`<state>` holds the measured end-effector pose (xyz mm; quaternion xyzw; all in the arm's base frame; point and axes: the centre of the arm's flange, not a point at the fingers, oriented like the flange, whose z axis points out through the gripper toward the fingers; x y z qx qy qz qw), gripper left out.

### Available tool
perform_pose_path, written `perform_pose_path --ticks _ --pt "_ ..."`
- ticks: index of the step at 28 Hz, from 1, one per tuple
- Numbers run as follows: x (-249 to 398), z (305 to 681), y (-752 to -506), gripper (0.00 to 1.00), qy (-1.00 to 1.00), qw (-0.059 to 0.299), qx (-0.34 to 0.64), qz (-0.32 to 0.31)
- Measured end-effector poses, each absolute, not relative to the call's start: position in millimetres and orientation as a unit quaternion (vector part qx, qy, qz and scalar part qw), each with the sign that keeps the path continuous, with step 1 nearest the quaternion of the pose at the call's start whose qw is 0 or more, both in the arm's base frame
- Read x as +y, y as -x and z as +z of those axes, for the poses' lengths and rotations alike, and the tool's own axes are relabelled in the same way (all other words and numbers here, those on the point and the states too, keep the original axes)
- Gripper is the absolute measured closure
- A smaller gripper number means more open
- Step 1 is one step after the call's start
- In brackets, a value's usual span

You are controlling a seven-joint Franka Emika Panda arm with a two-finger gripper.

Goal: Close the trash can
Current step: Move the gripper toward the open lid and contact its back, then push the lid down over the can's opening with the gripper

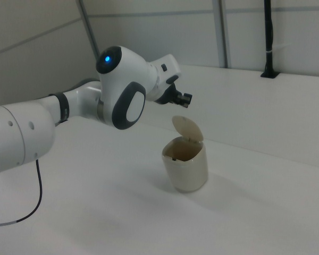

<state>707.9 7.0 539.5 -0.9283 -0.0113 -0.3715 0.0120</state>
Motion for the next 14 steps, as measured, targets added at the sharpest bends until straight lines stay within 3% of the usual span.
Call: perform_pose_path --ticks 14 --pt "23.2 498.5 -716.2 0.99 0.945 0.021 -0.008 -0.327"
